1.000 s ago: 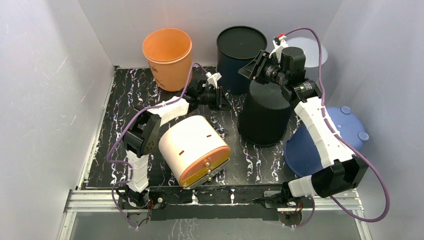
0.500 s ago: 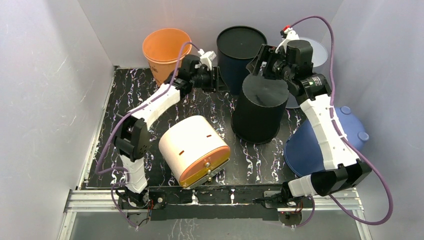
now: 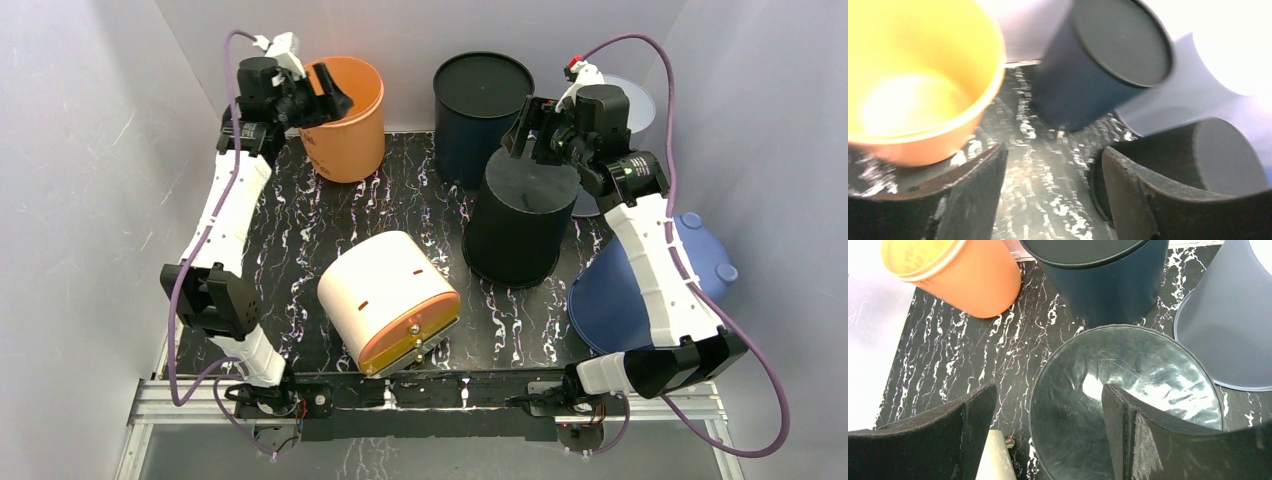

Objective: Turn the large container upside down

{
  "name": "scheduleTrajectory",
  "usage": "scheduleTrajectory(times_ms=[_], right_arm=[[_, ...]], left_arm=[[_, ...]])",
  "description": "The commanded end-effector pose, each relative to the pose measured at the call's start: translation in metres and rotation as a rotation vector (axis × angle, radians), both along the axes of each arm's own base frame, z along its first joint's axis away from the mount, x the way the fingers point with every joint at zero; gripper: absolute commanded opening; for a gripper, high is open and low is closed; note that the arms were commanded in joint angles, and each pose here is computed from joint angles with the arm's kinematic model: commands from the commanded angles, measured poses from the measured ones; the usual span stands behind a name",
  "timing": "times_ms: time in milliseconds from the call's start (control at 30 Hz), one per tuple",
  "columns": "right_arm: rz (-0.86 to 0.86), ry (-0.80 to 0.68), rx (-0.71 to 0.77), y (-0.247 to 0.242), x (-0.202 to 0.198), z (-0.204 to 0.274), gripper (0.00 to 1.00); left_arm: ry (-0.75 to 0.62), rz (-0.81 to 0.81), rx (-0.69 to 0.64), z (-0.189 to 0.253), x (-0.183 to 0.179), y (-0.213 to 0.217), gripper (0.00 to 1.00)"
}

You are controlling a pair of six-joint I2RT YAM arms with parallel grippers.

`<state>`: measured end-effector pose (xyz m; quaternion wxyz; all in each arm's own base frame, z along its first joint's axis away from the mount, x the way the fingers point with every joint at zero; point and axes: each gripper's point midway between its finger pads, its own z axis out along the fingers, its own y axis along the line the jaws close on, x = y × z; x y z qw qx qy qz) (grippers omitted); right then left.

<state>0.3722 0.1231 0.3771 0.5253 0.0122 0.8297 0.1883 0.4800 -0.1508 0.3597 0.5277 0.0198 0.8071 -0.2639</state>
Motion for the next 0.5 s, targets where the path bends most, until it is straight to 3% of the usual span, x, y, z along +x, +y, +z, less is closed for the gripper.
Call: scheduleTrajectory(times_ms=[0,167,333,467], right_arm=[[0.01,-0.032,-0.005,0.002,0.009,0.005,0.77],[0.02,-0.015,-0.006,0.005,0.012,-0.004,0.82],[0.027,-0.005,-0.006,0.007,0.016,-0.01,0.85],[0.038,0.008,-0.001,0.01,0.018,-0.015,0.86]], left_arm=[[0.059,0.247,-0.059,0.001,0.009,0.068,0.76],[0.086,0.385,-0.182,-0.01,0.026,0.12,0.84],[0.082,0.334,-0.436,-0.023,0.048,0.143,0.8],[0.135,0.346,-0.48,-0.043,0.067,0.148,0.76]])
